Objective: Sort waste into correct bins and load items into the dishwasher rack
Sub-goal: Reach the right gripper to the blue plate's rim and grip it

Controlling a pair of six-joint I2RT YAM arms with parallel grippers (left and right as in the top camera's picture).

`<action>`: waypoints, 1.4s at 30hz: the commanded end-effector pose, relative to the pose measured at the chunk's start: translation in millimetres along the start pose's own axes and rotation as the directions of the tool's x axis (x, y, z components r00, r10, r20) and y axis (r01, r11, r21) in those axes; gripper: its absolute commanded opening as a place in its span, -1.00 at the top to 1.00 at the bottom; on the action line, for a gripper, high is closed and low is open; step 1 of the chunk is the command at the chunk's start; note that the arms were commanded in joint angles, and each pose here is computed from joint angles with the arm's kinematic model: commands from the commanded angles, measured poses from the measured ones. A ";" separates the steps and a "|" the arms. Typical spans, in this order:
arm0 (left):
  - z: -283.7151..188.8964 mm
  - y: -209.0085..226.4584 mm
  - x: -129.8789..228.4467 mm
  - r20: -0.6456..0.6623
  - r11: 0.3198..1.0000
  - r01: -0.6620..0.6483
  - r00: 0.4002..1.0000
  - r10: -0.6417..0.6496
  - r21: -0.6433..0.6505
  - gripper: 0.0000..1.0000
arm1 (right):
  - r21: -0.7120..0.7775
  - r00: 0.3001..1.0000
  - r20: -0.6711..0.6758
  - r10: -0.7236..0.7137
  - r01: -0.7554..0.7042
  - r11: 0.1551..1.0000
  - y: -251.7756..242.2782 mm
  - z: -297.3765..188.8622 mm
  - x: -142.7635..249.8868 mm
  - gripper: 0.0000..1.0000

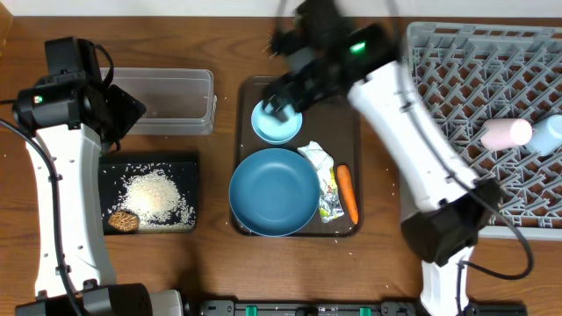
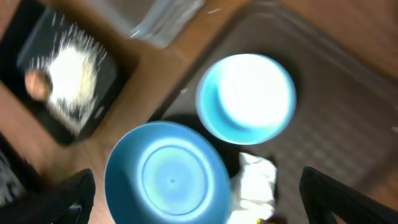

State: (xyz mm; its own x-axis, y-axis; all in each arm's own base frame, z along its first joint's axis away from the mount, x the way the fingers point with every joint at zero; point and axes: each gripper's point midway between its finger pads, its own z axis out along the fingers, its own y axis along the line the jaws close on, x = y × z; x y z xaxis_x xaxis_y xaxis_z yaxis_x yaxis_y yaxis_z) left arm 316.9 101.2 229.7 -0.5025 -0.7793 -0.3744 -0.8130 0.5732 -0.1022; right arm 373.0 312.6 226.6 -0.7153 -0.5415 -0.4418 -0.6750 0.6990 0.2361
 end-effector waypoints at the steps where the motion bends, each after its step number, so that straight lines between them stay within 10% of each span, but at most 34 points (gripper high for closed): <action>1: -7.9 1.4 -4.1 0.024 1.000 0.022 0.999 -0.022 0.009 -0.96 | -0.037 0.959 -0.088 -0.269 0.266 0.963 44.7 23.3 18.5 -0.98; 15: -7.9 1.4 -4.1 0.024 1.000 0.023 0.999 -0.023 0.009 -0.96 | -0.198 0.752 -0.375 -0.541 0.506 0.840 134.8 114.8 107.9 -0.74; 42: -7.9 1.4 -4.1 0.024 1.000 0.023 0.999 -0.023 0.009 -0.96 | -0.204 0.742 -0.563 -0.363 0.301 0.931 125.1 155.0 181.2 -0.29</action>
State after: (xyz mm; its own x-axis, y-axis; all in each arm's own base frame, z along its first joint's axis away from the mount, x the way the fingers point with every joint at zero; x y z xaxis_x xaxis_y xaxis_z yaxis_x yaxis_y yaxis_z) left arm 316.9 101.2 229.7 -0.5028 -0.7791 -0.3744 -0.8128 0.5735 -0.1020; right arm 194.4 377.5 48.4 -0.3766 -0.9252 0.0470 -0.8925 0.3760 0.2491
